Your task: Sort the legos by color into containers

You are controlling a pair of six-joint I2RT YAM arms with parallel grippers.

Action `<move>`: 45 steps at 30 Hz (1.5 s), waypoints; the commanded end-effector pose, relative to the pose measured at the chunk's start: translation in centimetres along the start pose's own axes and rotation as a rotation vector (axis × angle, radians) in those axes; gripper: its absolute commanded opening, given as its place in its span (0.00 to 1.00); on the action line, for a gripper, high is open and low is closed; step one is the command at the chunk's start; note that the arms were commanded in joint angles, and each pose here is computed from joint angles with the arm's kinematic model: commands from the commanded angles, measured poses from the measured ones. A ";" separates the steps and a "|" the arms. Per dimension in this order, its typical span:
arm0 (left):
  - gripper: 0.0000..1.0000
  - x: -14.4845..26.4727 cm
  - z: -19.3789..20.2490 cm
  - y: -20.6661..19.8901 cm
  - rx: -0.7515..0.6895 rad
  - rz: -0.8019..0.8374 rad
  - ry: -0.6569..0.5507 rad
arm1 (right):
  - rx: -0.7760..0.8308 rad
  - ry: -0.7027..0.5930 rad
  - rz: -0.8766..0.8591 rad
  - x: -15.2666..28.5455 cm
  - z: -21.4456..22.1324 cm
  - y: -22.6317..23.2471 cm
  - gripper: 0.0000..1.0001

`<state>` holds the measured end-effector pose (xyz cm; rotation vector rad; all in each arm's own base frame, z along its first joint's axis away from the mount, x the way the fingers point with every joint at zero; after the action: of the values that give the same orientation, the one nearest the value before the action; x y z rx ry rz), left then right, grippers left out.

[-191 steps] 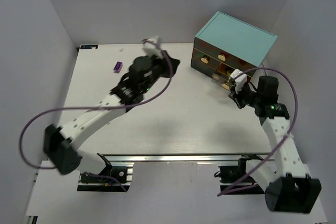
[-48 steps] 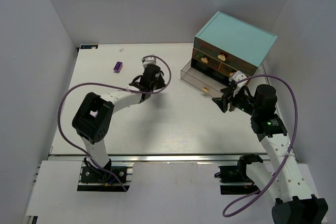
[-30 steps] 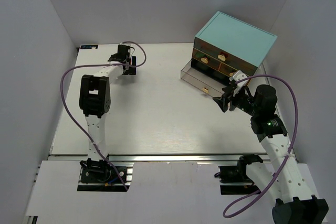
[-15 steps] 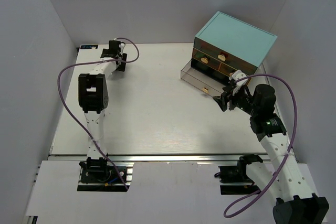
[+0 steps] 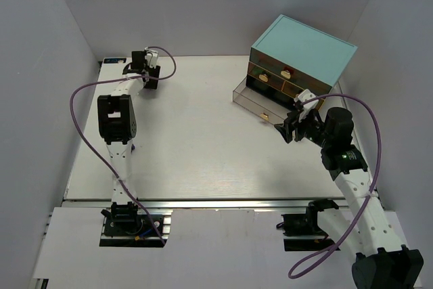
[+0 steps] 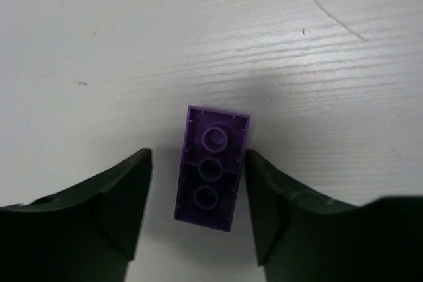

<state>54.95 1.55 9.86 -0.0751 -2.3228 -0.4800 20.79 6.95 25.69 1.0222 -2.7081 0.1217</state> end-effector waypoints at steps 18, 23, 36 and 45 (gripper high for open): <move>0.12 15.5 -7.8 -8.8 0.364 0.781 -0.483 | -0.045 -0.110 0.190 0.7 -1.6 -1.0 0.15; 0.00 19.8 -6.6 -17.8 0.504 1.080 -0.384 | -0.081 -0.129 0.325 0.9 -1.7 -2.1 0.00; 0.07 22.1 -10.4 -30.7 0.952 1.145 -0.340 | -0.075 -0.178 0.388 1.4 -2.1 -2.5 0.00; 0.27 18.4 -13.2 -35.9 1.106 1.026 -0.354 | -0.076 -0.186 0.375 1.5 -2.2 -2.3 0.00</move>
<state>42.42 -36.84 16.55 -0.8258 -2.1061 1.2432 21.54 4.64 27.11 0.5238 -2.9485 0.0082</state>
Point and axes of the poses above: each gripper's point midway between its finger pads, its own x axis back along the fingers, its own y axis along the line the jaws close on, z = x × y, the point moved 9 cm from there along x, back along the fingers, and after that the axes turned 7 degrees about -x, right-handed, at the moved point
